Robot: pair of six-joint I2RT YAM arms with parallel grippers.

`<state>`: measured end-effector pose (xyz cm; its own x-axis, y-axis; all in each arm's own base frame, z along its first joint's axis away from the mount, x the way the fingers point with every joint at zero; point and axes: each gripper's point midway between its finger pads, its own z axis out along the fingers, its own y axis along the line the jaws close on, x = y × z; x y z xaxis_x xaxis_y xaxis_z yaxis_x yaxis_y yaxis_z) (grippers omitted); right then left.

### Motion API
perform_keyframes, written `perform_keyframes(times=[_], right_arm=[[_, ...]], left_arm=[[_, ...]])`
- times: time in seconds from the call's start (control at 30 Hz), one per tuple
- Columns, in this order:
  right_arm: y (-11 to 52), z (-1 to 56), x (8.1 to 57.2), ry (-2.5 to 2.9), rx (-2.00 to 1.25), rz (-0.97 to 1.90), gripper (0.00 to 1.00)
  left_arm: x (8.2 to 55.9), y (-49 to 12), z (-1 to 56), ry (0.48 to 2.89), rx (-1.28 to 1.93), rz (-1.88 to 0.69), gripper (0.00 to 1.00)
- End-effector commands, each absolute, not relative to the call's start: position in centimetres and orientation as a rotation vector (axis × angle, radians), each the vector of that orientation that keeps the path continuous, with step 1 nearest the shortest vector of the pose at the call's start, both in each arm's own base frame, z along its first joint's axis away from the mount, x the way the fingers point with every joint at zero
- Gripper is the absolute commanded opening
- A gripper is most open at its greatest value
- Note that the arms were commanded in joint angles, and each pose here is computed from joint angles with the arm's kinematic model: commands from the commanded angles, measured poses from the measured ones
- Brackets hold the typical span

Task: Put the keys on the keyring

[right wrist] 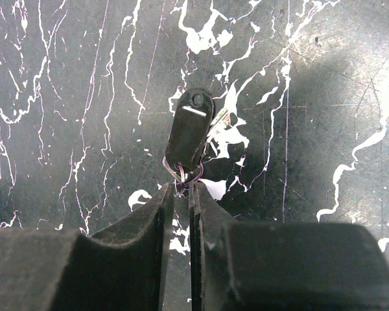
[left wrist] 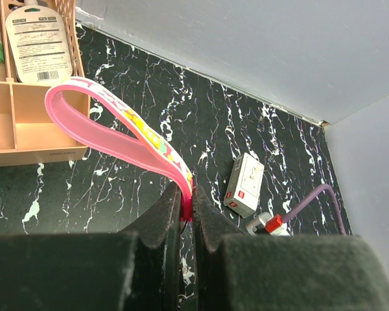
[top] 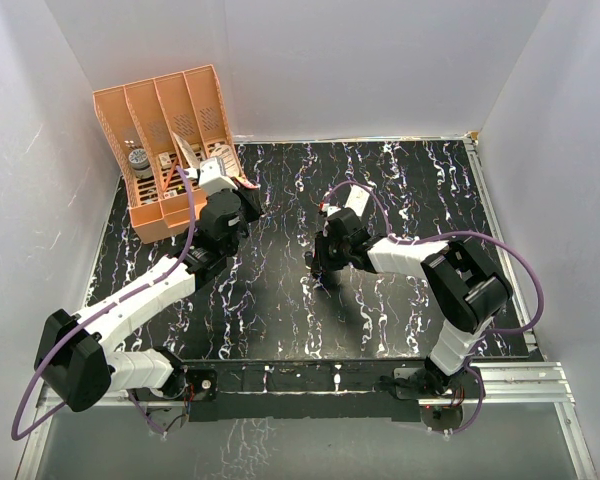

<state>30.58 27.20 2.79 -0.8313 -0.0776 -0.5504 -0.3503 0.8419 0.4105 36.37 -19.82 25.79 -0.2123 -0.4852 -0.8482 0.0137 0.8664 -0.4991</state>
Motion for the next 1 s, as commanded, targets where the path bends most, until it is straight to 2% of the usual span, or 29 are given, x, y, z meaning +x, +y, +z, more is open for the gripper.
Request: perform_keyframes(times=[0.0, 0.2, 0.53, 0.97], right_arm=[[28.3, 4.1, 32.0, 2.419, -0.313, 0.719, 0.13], [28.1, 4.3, 32.2, 2.396, -0.318, 0.700, 0.00], [27.0, 7.6, 32.6, 2.246, -0.352, 0.647, 0.00], [25.8, 17.4, 30.6, 1.866, -0.551, 0.675, 0.00]], left_arm=[[36.1, -19.6, 27.0, 1.700, -0.366, -0.491, 0.00], [36.1, -19.6, 26.9, 1.702, -0.365, -0.490, 0.00], [36.2, -20.0, 26.9, 1.712, -0.350, -0.495, 0.00], [36.0, -22.9, 29.0, 1.754, -0.205, -0.592, 0.00]])
